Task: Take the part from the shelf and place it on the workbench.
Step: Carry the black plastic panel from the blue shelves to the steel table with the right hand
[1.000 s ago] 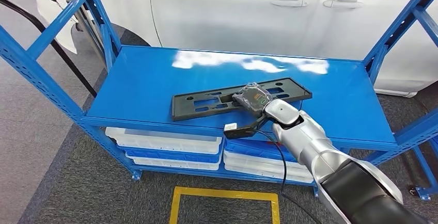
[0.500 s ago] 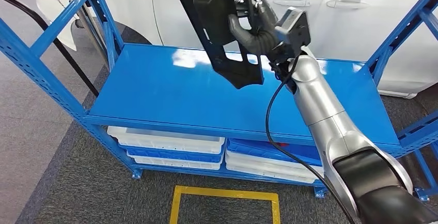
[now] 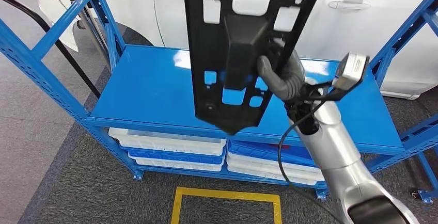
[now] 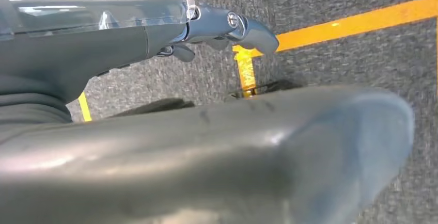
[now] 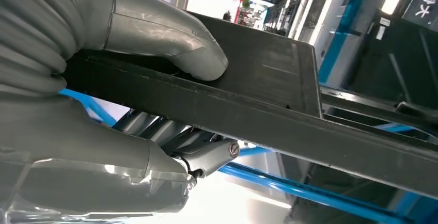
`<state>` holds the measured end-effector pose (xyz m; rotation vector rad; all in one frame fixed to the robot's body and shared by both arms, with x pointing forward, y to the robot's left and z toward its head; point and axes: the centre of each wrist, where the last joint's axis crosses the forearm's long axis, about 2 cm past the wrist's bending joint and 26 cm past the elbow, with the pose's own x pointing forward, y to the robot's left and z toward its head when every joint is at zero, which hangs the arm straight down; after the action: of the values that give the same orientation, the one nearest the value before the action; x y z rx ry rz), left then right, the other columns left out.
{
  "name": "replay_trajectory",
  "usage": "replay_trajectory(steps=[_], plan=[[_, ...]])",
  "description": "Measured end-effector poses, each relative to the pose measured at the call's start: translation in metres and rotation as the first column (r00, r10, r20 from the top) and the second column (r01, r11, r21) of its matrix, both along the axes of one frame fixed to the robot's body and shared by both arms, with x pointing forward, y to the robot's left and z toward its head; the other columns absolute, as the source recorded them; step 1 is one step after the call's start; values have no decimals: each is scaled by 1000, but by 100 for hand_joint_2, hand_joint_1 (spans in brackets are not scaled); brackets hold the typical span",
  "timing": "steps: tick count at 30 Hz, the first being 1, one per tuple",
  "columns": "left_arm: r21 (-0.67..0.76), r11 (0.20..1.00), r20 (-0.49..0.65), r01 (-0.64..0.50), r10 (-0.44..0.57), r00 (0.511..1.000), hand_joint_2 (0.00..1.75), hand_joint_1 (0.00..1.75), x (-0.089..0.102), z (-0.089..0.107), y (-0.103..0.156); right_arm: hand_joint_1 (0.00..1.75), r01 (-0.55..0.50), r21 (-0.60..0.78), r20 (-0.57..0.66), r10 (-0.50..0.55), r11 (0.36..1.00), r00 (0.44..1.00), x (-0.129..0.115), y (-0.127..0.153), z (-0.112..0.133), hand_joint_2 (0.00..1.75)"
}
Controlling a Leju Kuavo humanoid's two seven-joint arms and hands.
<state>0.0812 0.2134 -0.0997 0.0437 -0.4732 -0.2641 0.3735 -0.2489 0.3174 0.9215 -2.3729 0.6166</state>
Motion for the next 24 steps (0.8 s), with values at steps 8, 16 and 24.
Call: replay_trajectory(steps=[8,16,24], plan=[[60,998,-84,-17,22,996,0,0,-2,0,0,175,34,-65,-175,-45,997,984,-64,15,-92,175],[95,995,-81,-10,18,997,0,0,2,1,0,175,86,-68,-230,-99,994,968,-81,13,-102,175],[94,996,-108,-2,13,994,0,0,1,1,-1,175,161,-67,-244,-173,985,954,-76,1,-95,175]])
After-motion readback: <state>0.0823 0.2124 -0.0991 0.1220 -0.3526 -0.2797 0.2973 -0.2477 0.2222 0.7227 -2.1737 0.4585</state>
